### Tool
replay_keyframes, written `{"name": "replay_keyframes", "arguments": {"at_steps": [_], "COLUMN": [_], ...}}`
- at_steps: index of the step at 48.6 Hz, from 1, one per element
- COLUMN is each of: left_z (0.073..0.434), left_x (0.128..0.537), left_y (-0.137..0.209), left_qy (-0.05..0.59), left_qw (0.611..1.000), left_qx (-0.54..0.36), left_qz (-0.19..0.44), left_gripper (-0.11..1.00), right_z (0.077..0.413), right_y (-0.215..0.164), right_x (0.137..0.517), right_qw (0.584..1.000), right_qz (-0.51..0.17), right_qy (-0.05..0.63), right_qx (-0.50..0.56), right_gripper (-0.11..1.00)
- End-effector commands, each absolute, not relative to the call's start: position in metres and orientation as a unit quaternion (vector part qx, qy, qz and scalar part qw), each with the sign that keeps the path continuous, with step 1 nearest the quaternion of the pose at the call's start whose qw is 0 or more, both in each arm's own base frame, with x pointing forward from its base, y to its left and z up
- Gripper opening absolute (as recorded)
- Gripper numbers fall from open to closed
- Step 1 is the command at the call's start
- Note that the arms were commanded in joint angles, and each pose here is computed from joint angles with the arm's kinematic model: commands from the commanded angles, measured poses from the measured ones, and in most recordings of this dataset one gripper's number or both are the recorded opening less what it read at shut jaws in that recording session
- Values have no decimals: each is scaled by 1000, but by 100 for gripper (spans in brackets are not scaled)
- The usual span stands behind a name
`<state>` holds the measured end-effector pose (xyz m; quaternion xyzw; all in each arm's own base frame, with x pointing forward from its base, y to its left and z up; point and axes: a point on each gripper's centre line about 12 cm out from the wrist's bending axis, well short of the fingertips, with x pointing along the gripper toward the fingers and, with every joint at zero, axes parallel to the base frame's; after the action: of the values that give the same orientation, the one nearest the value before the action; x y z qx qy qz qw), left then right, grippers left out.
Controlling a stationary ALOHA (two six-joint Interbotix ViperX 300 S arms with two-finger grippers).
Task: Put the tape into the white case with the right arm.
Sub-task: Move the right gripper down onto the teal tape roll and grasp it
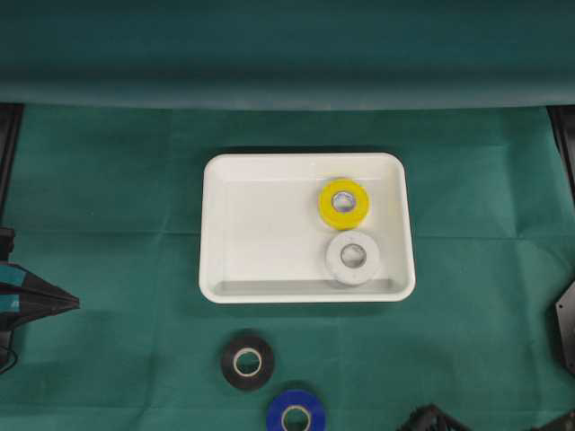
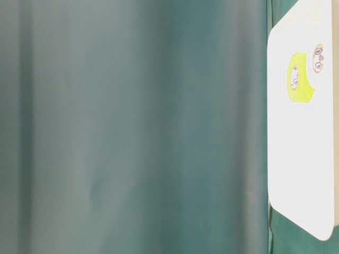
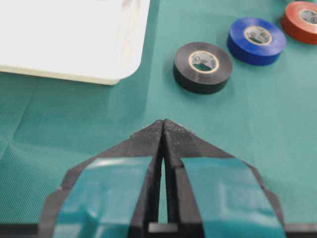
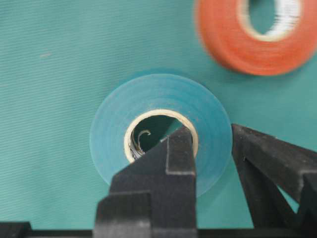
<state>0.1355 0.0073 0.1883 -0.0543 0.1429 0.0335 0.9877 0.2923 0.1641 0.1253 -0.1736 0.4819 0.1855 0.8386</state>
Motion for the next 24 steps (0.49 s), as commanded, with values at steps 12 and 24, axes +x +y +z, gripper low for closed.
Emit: {"name": "replay_keyframes", "arguments": {"at_steps": [12, 24], "left_z": [193, 193], "left_x": [137, 137], "left_y": [8, 8], "left_qy": [137, 137], "left_qw": [988, 988], "left_qx": [-56, -55], "left_qz": [35, 35], "left_gripper": [0, 0], "right_z": [158, 168], "right_y": [122, 83], "right_x": [311, 332], "right_qw": [871, 885], "right_qz": [143, 98], "right_qy": [439, 421], "right_qx": [-169, -172], "right_gripper": [0, 0]}}
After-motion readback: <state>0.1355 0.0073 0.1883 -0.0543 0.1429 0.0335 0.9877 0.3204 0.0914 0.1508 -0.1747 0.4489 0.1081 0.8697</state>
